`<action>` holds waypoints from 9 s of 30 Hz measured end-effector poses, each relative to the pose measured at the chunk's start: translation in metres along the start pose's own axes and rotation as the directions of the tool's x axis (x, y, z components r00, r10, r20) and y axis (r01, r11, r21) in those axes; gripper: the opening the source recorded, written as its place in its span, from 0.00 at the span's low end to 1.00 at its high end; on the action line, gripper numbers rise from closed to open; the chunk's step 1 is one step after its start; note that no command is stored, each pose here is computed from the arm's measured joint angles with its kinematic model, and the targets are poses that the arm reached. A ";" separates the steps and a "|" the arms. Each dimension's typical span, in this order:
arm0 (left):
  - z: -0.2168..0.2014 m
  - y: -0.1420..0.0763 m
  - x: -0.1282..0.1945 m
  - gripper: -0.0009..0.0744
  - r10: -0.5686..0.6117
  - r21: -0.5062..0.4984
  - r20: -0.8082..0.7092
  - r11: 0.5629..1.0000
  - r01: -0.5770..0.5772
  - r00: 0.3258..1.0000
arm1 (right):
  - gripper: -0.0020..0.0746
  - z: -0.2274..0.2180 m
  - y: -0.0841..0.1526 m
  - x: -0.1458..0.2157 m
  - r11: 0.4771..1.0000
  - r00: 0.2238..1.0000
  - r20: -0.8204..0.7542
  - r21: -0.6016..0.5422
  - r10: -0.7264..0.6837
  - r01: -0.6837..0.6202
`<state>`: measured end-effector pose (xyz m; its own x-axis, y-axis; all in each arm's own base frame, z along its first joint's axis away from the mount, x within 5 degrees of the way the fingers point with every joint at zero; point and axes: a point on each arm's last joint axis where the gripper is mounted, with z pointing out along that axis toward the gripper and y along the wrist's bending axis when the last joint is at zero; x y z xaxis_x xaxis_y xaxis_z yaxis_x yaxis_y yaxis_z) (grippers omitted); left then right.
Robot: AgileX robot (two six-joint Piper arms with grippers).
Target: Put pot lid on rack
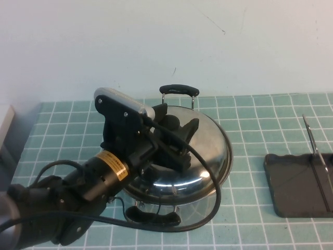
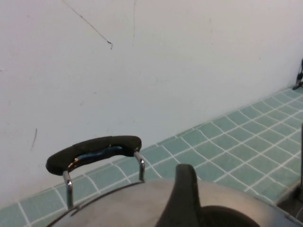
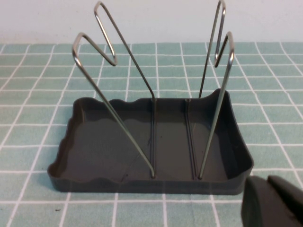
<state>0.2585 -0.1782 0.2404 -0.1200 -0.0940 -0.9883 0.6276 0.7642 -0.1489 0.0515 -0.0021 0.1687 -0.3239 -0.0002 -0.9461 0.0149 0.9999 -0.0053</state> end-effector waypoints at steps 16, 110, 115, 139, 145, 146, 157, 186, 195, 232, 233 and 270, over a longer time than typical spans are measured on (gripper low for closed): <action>0.013 0.012 0.020 0.58 -0.001 -0.070 0.042 0.998 0.004 0.999 | 0.02 0.000 0.000 0.000 1.000 1.000 0.000 -0.002 -0.001 0.001; -0.023 -0.023 -0.054 0.43 -0.291 0.288 0.294 0.935 0.206 0.910 | 0.63 0.089 0.095 -0.193 0.346 0.855 -0.431 -0.786 0.289 -0.513; -0.023 -0.029 -0.052 0.43 -0.306 0.341 0.255 0.916 0.211 0.917 | 0.63 0.095 0.095 -0.190 0.362 0.854 -0.433 -0.777 0.287 -0.515; -0.006 -0.045 -0.040 0.43 -0.279 0.425 0.157 0.885 0.190 0.947 | 0.19 0.103 0.101 -0.198 0.279 0.912 -0.354 -0.872 0.207 -0.402; -0.009 -0.033 -0.049 0.52 -0.274 0.434 0.193 0.885 0.169 0.942 | 0.19 0.083 0.099 -0.231 0.408 0.993 -0.098 -0.906 0.068 -0.117; -0.010 -0.032 -0.050 0.52 -0.269 0.433 0.197 0.887 0.163 0.943 | 0.19 0.078 0.097 -0.237 0.447 0.998 -0.060 -0.892 0.027 -0.065; -0.032 0.002 -0.058 0.04 -0.037 0.116 0.098 0.993 0.025 0.995 | 0.19 0.065 0.065 -0.236 0.767 0.961 -0.075 -0.620 -0.265 0.164; -0.062 -0.009 -0.063 0.01 0.149 0.124 -0.051 0.982 -0.141 0.988 | 0.39 0.138 0.059 -0.176 0.862 0.940 -0.277 -0.505 -0.201 0.036; -0.079 0.005 -0.048 0.01 0.144 -0.041 -0.209 0.987 -0.156 0.967 | 0.45 0.120 0.056 -0.185 0.855 0.944 -0.209 -0.505 -0.255 0.119; -0.286 0.010 0.003 0.01 -0.050 -0.553 -0.015 0.833 0.034 0.999 | 0.02 -0.109 0.042 -0.180 0.797 0.838 0.462 -0.367 -0.291 0.479; -0.285 0.010 0.005 0.01 -0.052 -0.554 -0.021 0.832 0.032 0.998 | 0.02 -0.106 0.042 -0.176 0.794 0.844 0.447 -0.378 -0.295 0.477; -0.281 0.014 0.023 0.01 -0.068 -0.562 -0.076 0.827 0.014 0.995 | 0.02 0.000 -0.001 -0.005 1.000 0.998 0.055 0.025 -0.008 0.007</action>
<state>0.0488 0.0095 0.2245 -0.2209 -0.0972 -0.9704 0.0851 0.9893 -0.1185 0.0534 -0.0033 0.1733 -0.2714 -0.0096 -0.9624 0.0359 0.9992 -0.0200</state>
